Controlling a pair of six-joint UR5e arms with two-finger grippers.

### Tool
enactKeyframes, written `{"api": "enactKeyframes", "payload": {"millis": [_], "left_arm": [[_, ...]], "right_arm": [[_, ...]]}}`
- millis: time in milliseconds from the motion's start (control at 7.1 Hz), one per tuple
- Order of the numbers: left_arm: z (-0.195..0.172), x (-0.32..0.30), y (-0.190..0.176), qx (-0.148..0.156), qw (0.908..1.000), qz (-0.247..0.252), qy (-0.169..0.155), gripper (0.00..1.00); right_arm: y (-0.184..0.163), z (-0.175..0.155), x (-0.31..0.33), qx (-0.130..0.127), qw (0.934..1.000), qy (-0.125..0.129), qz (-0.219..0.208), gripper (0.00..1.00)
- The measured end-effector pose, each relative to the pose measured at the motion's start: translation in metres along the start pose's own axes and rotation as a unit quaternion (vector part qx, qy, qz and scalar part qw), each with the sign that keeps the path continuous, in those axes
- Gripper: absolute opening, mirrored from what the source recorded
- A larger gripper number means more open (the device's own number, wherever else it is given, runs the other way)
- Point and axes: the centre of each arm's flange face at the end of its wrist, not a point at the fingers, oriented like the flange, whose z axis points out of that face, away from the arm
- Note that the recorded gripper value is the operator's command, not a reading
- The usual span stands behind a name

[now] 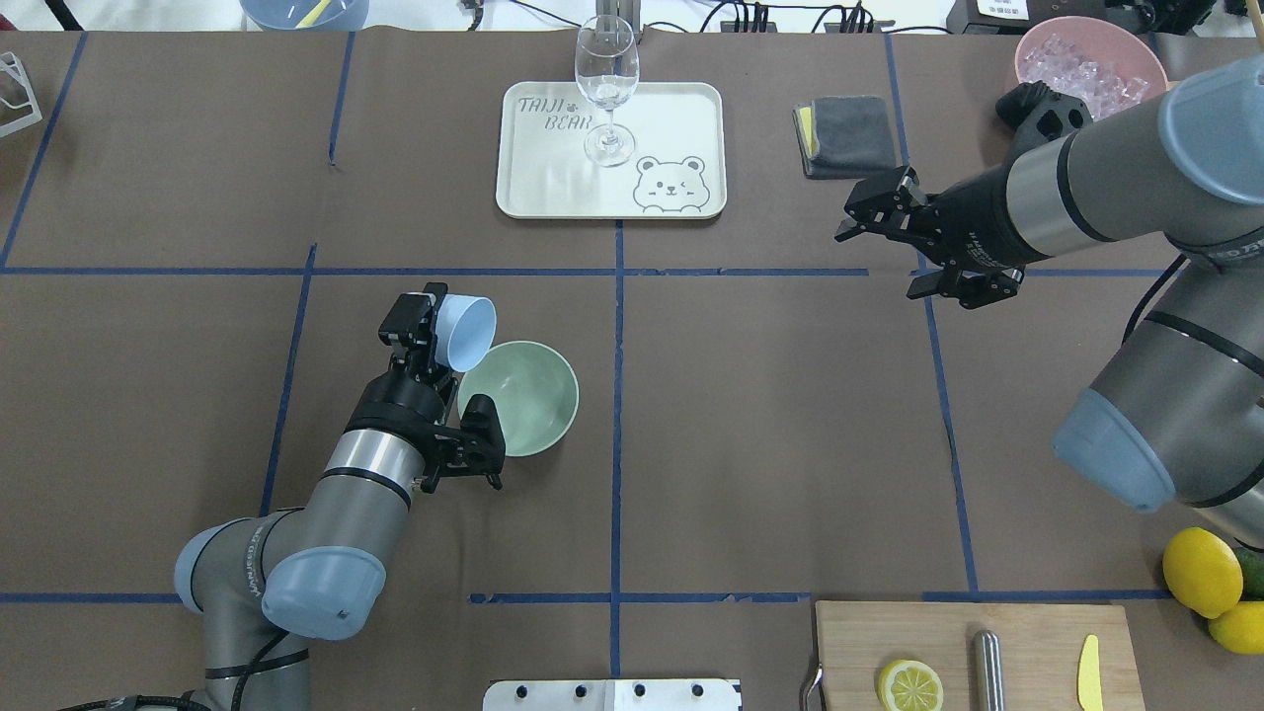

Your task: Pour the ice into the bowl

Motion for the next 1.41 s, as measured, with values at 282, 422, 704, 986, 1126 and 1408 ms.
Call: {"api": "enactKeyframes", "payload": {"millis": [282, 422, 704, 986, 1126, 1408], "left_arm": [[-0.007, 0.006, -0.004, -0.009, 0.997, 0.076, -0.012, 0.0], [-0.013, 0.015, -0.009, -0.01, 0.9947, 0.101, -0.015, 0.0], [-0.033, 0.028, -0.026, -0.01, 0.9881, 0.152, -0.024, 0.0], [-0.04, 0.027, -0.033, -0.021, 0.9736, 0.224, -0.037, 0.0], [-0.04, 0.029, -0.032, -0.028, 0.9658, 0.254, -0.041, 0.0], [-0.037, 0.034, -0.029, -0.037, 0.9547, 0.292, -0.042, 0.0]], "right_arm": [[-0.004, 0.001, 0.007, 0.003, 1.0, 0.006, 0.005, 1.0], [-0.007, 0.001, 0.01, 0.005, 0.9999, 0.006, 0.006, 1.0], [-0.012, 0.001, 0.019, 0.008, 0.9998, 0.012, 0.012, 1.0], [-0.017, 0.001, 0.028, 0.012, 0.9996, 0.019, 0.017, 1.0], [-0.019, 0.002, 0.031, 0.013, 0.9995, 0.02, 0.019, 1.0], [-0.023, 0.006, 0.034, 0.015, 0.9993, 0.025, 0.022, 1.0]]}}
